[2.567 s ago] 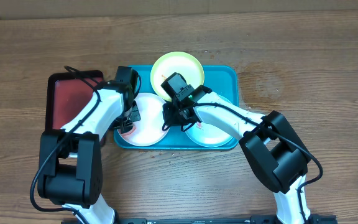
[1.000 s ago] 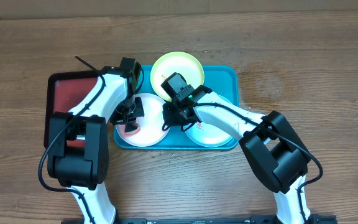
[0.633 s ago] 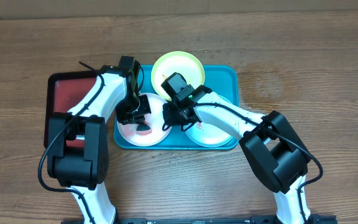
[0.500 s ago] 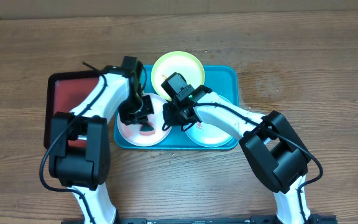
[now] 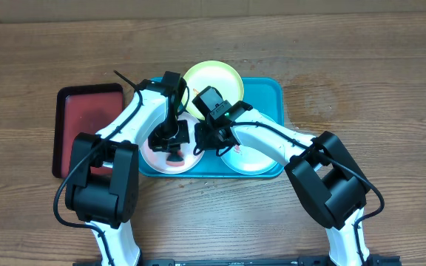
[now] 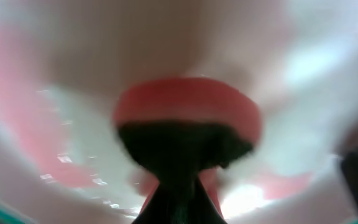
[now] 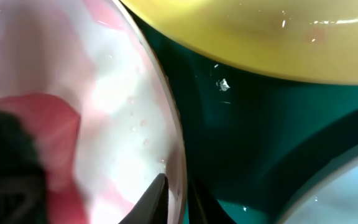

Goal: Clean dirty plates on tray and stack at the side
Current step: 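Scrub the white plate with the sponge in the left gripper, then lift the white plate with the right gripper and place it right of tray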

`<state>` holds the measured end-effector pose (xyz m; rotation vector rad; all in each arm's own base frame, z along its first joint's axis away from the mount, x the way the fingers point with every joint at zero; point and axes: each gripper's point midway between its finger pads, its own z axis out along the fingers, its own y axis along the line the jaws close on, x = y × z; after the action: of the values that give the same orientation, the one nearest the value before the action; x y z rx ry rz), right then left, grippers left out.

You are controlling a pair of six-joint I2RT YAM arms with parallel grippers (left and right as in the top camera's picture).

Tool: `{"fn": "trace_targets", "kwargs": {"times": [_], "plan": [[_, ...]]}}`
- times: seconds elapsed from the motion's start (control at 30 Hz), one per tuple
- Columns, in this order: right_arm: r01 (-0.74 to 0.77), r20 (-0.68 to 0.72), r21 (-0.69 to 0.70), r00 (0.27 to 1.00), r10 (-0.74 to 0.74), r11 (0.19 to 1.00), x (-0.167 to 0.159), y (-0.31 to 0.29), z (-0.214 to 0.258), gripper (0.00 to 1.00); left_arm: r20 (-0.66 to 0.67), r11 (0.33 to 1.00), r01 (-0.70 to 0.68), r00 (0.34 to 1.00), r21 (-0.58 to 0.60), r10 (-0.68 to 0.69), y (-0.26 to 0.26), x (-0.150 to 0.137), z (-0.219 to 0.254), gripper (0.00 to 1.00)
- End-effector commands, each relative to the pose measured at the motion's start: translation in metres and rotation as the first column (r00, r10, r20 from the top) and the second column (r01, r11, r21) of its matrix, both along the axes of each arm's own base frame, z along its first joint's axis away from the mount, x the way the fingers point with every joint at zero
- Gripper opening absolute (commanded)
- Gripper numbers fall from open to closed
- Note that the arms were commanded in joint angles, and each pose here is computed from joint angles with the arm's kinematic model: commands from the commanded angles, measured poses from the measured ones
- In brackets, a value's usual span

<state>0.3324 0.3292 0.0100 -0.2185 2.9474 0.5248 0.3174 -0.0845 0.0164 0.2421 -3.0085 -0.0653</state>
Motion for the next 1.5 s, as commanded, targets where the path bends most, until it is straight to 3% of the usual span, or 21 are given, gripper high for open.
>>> {"fn": "trace_targets", "kwargs": {"times": [0.0, 0.2, 0.37, 0.63, 0.77, 0.87, 0.97, 1.17, 1.47], "plan": [[-0.002, 0.012, 0.006, 1.000, 0.002, 1.000, 0.003, 0.005, 0.003, 0.14, 0.011, 0.978, -0.035, 0.999, 0.205, 0.033, 0.046, 0.001, -0.003, 0.04], [-0.002, 0.017, 0.012, 1.000, 0.001, 1.000, 0.005, 0.006, 0.004, 0.09, 0.003, 0.968, -0.096, 0.995, 0.232, 0.098, 0.072, 0.002, 0.003, 0.04], [-0.003, 0.020, 0.019, 1.000, 0.003, 1.000, 0.005, 0.007, 0.005, 0.04, 0.026, 0.956, -0.186, 0.982, 0.229, 0.185, 0.094, 0.016, 0.036, 0.04], [-0.004, 0.082, 0.061, 0.997, -0.001, 0.998, 0.022, 0.020, 0.049, 0.04, 0.232, 0.956, -0.280, 0.939, 0.086, 0.255, 0.098, 0.050, 0.123, 0.04], [-0.007, 0.173, -0.020, 0.985, 0.010, 1.000, 0.038, 0.013, 0.081, 0.04, 0.314, 0.947, -0.320, 0.898, -0.010, 0.307, 0.103, 0.051, 0.155, 0.04], [0.049, 0.275, -0.161, 0.961, -0.003, 0.986, 0.051, -0.006, 0.108, 0.04, 0.340, 0.928, -0.372, 0.870, -0.023, 0.357, 0.123, 0.045, 0.167, 0.04], [0.124, 0.382, -0.293, 0.924, -0.003, 0.948, 0.060, -0.026, 0.141, 0.04, 0.320, 0.903, -0.426, 0.851, -0.044, 0.417, 0.141, 0.038, 0.168, 0.04], [0.105, 0.521, -0.473, 0.834, 0.182, 0.874, 0.059, -0.033, 0.210, 0.04, 0.288, 0.834, -0.536, 0.785, -0.129, 0.549, 0.178, 0.030, 0.164, 0.04], [0.321, 0.717, -0.624, 0.599, 0.357, 0.713, 0.034, -0.030, 0.309, 0.04, 0.249, 0.759, -0.595, 0.719, -0.263, 0.649, 0.214, 0.017, 0.167, 0.04]]}}
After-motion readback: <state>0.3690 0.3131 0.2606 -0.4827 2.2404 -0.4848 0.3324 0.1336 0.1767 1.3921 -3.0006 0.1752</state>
